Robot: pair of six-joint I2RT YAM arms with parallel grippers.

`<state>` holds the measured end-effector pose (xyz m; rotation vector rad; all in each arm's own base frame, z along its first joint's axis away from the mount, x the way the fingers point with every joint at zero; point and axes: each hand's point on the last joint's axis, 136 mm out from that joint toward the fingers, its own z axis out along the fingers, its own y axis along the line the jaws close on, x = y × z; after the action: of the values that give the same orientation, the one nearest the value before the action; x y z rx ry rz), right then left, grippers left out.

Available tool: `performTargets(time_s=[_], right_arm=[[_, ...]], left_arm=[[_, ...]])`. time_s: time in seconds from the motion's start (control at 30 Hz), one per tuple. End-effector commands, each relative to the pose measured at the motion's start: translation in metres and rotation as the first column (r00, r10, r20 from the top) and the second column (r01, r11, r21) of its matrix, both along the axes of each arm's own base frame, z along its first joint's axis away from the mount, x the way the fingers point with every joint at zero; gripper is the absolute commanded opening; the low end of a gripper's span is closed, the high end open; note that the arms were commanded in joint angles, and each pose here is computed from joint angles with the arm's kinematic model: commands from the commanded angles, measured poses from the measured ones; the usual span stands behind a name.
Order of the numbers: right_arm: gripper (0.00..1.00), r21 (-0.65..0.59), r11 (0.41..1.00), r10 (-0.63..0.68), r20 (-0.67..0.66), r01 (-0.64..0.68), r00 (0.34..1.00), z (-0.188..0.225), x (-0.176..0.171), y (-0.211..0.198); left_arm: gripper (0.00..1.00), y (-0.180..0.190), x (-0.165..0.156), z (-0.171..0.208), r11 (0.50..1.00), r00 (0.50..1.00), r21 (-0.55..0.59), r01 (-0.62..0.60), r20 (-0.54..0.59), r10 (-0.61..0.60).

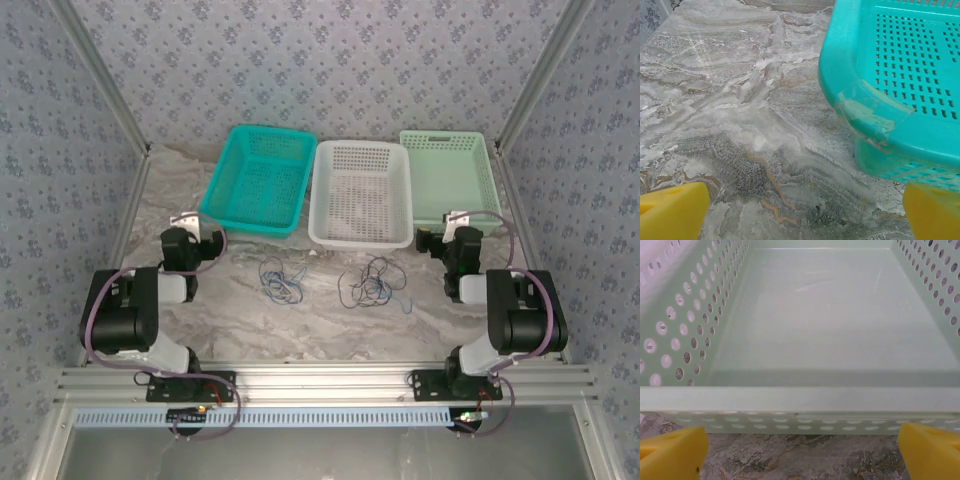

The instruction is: Untangle the cables

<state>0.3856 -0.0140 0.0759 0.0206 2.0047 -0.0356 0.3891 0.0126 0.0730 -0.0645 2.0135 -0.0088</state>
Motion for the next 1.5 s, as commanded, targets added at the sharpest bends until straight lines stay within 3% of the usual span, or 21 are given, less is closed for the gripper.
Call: performTargets(time_s=[0.0,0.87,0.97,1.07,1.13,1.23,1.47], right_arm=[[1.0,-0.01,1.0,0.005,0.018,-0.005,1.0,0.007,0.006,0.0],[1.0,0.012,1.0,0.007,0.02,-0.007,1.0,0.007,0.005,-0.003],[1.0,0.012,1.0,-0.015,0.021,0.015,1.0,0.016,0.004,-0.006],[0.99,0.061,0.997,-0.033,-0.091,0.038,0.995,0.032,0.001,-0.009],[0.95,0.103,0.994,0.05,-0.138,-0.036,0.989,0.04,-0.006,0.005],[0.94,0.158,0.987,0.066,-0.15,-0.042,0.987,0.05,-0.02,0.016],[0.93,0.204,0.97,0.158,-0.119,-0.132,0.98,0.086,-0.041,0.052]], left_arm=[[0.99,-0.002,0.009,0.016,1.0,0.999,0.006,0.015,0.05,-0.015],[0.99,-0.001,0.009,0.016,1.0,0.998,-0.003,0.014,0.054,-0.014],[0.99,0.016,0.008,0.034,0.996,0.995,-0.003,-0.09,0.029,0.091],[0.99,0.034,-0.011,0.052,0.97,0.969,-0.048,-0.24,-0.065,0.236],[0.99,0.028,-0.028,0.061,0.962,0.967,-0.104,-0.254,-0.047,0.25],[0.99,0.029,-0.052,0.077,0.941,0.948,-0.11,-0.319,-0.041,0.316],[1.0,0.002,-0.072,0.116,0.955,0.974,-0.201,-0.216,0.028,0.226]])
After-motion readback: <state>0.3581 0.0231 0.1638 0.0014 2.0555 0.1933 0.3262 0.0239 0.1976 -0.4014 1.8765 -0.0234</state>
